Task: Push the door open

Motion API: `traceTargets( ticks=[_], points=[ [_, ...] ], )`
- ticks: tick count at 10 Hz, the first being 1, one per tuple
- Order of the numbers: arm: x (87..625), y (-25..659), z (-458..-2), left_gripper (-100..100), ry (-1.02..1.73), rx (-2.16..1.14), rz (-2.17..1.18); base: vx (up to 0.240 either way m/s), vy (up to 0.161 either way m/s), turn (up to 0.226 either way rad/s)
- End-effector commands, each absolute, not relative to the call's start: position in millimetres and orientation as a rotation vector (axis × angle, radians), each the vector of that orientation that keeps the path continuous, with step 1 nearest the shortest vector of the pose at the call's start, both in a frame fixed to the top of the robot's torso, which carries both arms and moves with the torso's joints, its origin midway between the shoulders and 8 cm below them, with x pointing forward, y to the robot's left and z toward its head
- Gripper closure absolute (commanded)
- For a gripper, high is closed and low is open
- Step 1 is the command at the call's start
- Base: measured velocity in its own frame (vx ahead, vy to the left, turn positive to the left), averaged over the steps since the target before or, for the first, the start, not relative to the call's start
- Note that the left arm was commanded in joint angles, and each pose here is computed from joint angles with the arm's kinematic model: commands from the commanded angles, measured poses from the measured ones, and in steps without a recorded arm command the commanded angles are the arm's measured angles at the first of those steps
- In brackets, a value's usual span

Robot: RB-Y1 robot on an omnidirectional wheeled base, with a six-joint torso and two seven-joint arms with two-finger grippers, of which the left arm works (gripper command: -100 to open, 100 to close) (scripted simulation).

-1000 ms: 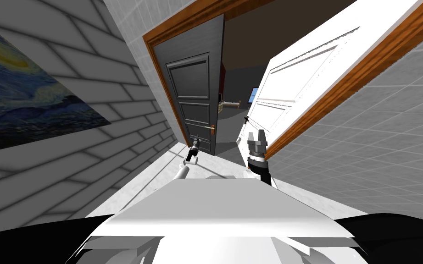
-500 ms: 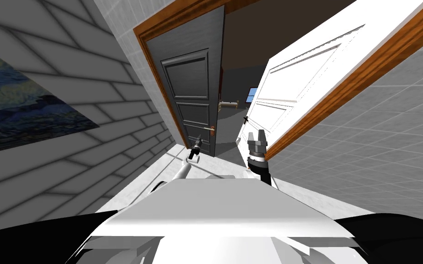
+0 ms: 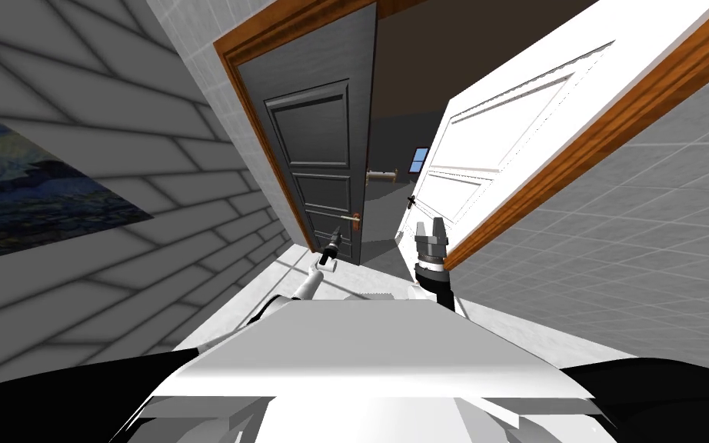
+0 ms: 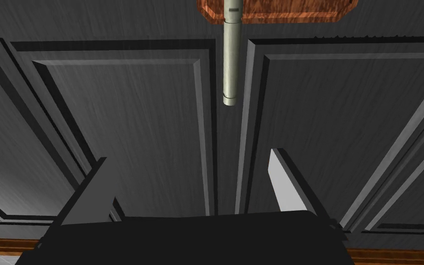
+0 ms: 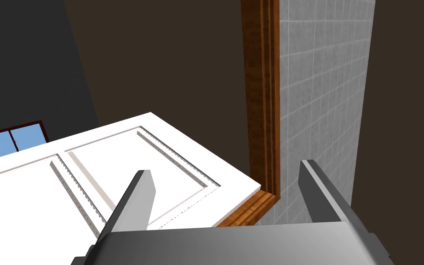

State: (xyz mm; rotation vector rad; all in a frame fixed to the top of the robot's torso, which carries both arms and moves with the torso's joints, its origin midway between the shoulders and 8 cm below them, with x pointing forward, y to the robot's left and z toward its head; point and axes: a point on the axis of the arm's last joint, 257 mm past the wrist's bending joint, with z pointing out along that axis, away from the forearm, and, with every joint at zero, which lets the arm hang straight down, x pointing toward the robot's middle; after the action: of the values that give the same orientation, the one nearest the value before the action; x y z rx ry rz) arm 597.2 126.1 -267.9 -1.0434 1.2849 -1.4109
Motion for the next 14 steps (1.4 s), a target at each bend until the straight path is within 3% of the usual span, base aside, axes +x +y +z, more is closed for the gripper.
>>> traceTargets(
  ticks=[1,9,14],
  points=[
    [601,115,-275,-100,1.318,-1.050,-1.410,0.098,0.057,-0.079],
    [609,85,-291,-100,1.394,-1.062,-1.411,0.073,0.047,-0.046],
    [613,110,-292,-100,1.389,-1.054,-1.369,0.185,-0.056,-0.024]
  ],
)
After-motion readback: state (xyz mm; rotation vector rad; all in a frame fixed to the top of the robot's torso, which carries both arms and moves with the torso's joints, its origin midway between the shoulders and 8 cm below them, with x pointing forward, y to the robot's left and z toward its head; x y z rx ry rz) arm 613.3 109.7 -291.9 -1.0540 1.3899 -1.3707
